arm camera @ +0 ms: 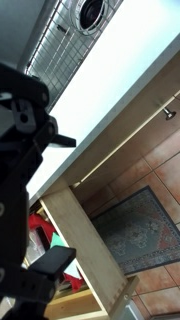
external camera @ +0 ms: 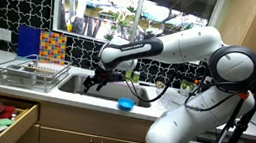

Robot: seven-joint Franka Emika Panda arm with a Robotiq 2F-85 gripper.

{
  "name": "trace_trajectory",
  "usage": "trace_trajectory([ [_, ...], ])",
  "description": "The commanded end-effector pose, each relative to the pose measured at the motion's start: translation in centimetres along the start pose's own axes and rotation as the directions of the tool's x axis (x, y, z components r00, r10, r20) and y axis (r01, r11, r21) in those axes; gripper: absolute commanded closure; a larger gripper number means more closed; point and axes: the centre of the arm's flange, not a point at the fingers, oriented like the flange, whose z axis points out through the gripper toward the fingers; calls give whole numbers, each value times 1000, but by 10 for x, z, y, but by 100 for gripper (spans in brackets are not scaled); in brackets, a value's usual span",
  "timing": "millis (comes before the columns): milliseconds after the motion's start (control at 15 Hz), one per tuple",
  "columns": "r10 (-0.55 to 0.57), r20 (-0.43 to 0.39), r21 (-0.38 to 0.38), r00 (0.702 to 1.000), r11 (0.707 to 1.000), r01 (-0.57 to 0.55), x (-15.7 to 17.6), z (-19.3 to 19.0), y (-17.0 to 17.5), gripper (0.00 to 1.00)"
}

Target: Open the tap, pick up the blue bowl and fetch some water, put the blue bowl back on the kitchen counter in front of the sink

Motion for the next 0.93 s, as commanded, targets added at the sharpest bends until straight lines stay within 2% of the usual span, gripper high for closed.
trace_trajectory([
  [0,0,0,0,1000,1000,0,0,0,0,0],
  [733,-15,2,2,1000,1000,15,0,0,-4,0],
  [867,-21,-12,-36,1000,999,20,14,-6,-4,0],
])
